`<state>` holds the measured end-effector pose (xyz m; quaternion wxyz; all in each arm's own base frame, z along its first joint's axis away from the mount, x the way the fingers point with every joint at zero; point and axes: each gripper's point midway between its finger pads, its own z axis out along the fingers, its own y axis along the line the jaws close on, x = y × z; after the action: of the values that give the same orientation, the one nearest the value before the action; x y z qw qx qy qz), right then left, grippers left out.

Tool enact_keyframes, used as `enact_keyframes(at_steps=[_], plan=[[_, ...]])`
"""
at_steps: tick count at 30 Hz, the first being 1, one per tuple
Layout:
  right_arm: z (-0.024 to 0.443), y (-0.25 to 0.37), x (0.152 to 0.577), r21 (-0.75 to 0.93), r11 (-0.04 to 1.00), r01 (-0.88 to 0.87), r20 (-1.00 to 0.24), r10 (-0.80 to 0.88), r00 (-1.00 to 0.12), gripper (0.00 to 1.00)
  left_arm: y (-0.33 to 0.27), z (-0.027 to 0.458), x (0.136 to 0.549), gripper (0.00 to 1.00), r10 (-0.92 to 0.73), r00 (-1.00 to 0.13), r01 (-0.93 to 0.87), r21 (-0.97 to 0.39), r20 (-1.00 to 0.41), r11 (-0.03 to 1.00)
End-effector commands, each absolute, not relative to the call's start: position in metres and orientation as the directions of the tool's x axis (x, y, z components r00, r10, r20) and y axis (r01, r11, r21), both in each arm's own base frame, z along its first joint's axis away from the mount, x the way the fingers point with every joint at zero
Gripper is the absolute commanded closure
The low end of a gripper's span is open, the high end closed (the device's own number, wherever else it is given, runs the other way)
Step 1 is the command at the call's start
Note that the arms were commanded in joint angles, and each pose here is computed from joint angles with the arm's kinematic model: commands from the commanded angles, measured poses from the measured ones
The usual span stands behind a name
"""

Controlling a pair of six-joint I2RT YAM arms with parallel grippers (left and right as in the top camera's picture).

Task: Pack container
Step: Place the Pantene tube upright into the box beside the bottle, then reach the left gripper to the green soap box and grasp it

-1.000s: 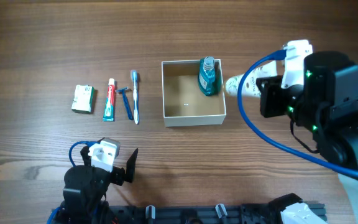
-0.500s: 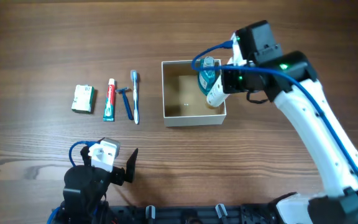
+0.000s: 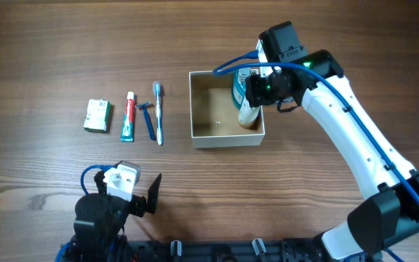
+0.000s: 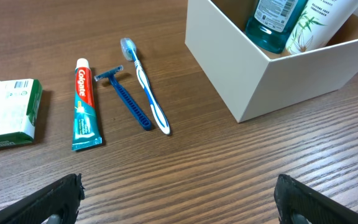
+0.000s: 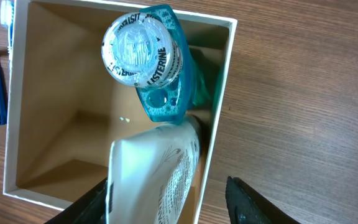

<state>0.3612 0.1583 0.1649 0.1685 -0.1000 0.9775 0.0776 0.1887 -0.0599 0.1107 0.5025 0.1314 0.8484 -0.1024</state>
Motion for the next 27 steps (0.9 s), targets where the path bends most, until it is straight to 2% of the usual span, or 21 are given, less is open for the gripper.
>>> enact_keyframes(at_steps=[1, 2, 8, 11, 14, 17, 22, 23, 24, 27], plan=[[0.199, 0.158, 0.357, 0.125, 0.960, -0.249, -0.431, -0.173, -0.886, 0.40, -0.066, 0.105, 0.186, 0.00, 0.134, -0.465, 0.363, -0.051, -0.875, 0.930], [0.228, 0.156, 0.351, 0.136, 0.957, -0.258, -0.501, -0.158, -0.851, 0.35, -0.066, 0.105, 0.186, 0.00, 0.134, -0.465, 0.363, -0.051, -0.875, 0.930], [0.324, 0.122, 0.321, 0.151, 0.960, -0.236, -0.724, -0.056, -0.688, 0.19, -0.066, 0.105, 0.186, 0.00, 0.134, -0.465, 0.363, -0.051, -0.875, 0.930], [0.351, 0.080, 0.311, 0.190, 0.978, -0.085, -0.768, 0.095, -0.634, 0.12, -0.066, 0.105, 0.186, 0.00, 0.134, -0.465, 0.364, -0.050, -0.875, 0.930], [0.343, 0.039, 0.310, 0.260, 0.957, 0.125, -0.717, 0.278, -0.639, 0.00, -0.066, 0.105, 0.186, 0.00, 0.134, -0.465, 0.364, -0.050, -0.875, 0.930], [0.316, 0.014, 0.310, 0.269, 0.926, 0.265, -0.625, 0.377, -0.684, 0.00, -0.066, 0.105, 0.186, 0.00, 0.134, -0.463, 0.364, -0.050, -0.876, 0.930], [0.282, 0.007, 0.324, 0.224, 0.921, 0.318, -0.536, 0.389, -0.749, 0.00, -0.077, 0.118, 0.189, 0.00, 0.117, -0.413, 0.412, -0.070, -0.903, 0.909], [0.274, 0.007, 0.326, 0.213, 0.921, 0.325, -0.514, 0.389, -0.765, 0.00, -0.086, 0.133, 0.190, 0.00, 0.100, -0.361, 0.458, -0.083, -0.927, 0.885], [0.270, 0.007, 0.328, 0.209, 0.921, 0.328, -0.504, 0.389, -0.772, 0.00, -0.095, 0.156, 0.192, 0.00, 0.016, -0.315, 0.484, -0.146, -0.949, 0.863], [0.265, 0.007, 0.331, 0.202, 0.922, 0.331, -0.492, 0.388, -0.780, 0.00, -0.097, 0.201, 0.194, 0.00, -0.112, -0.241, 0.482, -0.219, -0.964, 0.848]])
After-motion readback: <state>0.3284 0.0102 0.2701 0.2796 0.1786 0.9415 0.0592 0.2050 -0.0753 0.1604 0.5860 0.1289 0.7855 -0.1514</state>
